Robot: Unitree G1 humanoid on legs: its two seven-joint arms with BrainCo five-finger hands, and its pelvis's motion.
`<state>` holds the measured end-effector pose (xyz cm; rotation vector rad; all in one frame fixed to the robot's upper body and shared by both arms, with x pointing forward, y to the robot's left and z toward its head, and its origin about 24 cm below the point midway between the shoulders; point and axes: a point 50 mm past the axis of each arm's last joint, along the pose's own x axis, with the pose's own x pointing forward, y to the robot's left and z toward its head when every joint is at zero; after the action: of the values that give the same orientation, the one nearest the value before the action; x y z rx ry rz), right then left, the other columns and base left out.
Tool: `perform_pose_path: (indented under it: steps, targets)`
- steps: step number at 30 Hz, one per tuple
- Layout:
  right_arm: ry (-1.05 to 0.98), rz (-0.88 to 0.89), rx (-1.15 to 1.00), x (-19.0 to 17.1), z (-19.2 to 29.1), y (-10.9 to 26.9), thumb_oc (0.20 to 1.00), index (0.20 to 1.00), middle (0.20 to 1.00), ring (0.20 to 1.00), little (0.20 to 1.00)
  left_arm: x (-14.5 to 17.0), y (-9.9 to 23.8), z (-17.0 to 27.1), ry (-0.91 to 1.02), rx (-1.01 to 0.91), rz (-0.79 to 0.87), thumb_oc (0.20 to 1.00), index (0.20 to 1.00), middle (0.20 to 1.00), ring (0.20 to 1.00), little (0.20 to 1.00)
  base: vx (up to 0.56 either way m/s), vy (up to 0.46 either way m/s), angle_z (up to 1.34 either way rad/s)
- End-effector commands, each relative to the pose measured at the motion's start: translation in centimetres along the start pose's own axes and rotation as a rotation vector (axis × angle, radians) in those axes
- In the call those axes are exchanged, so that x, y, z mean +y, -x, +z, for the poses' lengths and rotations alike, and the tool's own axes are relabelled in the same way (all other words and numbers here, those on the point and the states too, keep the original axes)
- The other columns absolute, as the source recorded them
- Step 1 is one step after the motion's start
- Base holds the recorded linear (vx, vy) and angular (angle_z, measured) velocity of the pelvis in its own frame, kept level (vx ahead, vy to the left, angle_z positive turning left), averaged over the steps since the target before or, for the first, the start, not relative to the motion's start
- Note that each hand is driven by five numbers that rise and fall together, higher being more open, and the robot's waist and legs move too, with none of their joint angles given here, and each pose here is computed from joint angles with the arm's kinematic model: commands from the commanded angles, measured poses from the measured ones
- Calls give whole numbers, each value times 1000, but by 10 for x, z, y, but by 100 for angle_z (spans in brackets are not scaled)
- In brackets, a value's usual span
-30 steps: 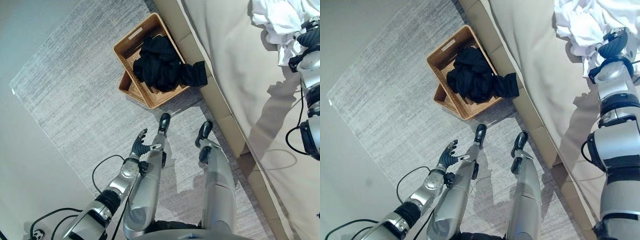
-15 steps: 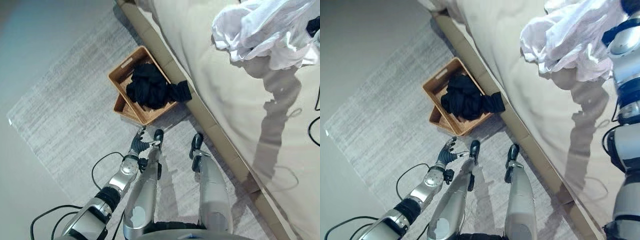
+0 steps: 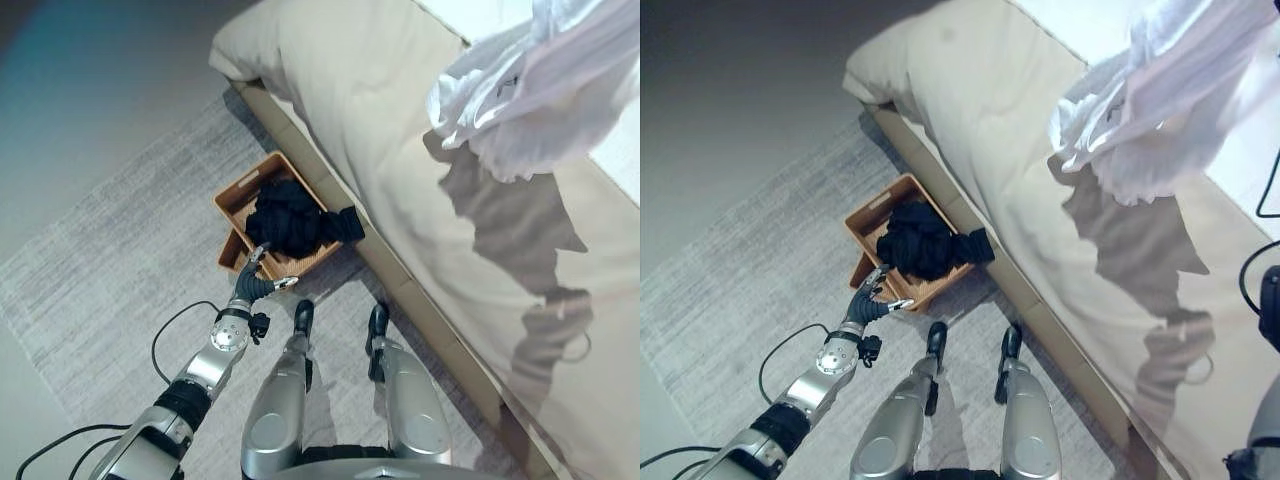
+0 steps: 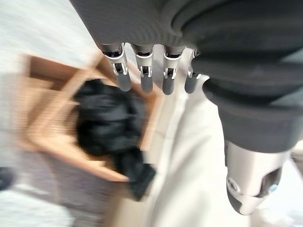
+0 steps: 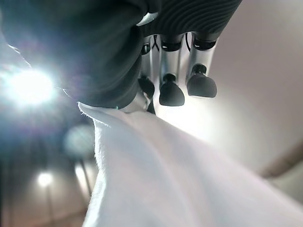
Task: Pick up clothes into the bucket
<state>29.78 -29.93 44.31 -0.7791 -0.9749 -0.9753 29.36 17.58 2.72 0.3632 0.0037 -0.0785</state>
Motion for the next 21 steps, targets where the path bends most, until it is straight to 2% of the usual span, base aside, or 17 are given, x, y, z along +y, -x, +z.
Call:
perform_pose_path:
  steps: [1, 7, 9, 12, 21]
  targets:
    - [-56, -59, -148, -7, 28, -6, 200, 200, 200, 200, 200, 9, 5, 21, -27, -150, -20, 1000, 1000, 1000, 1000, 1000, 89, 66, -23]
    - [-104, 19, -177, 9, 51, -10, 200, 200, 200, 200, 200, 14, -6, 86, 39, -404, -77, 1000, 1000, 1000, 1000, 1000, 98, 44, -29]
    - [-107, 33, -174, 11, 53, -11, 200, 200, 200, 200, 200, 13, -6, 94, 45, -432, -88, 1000, 1000, 1000, 1000, 1000, 77, 21, -28]
    - [-29, 176, -79, 26, 36, -13, 200, 200, 200, 200, 200, 8, -12, 141, 41, -597, -160, 1000, 1000, 1000, 1000, 1000, 85, 10, -16]
    - [-41, 309, 36, 42, 13, -4, 200, 200, 200, 200, 200, -6, -8, 150, 73, -613, -252, 1000, 1000, 1000, 1000, 1000, 27, -4, -12]
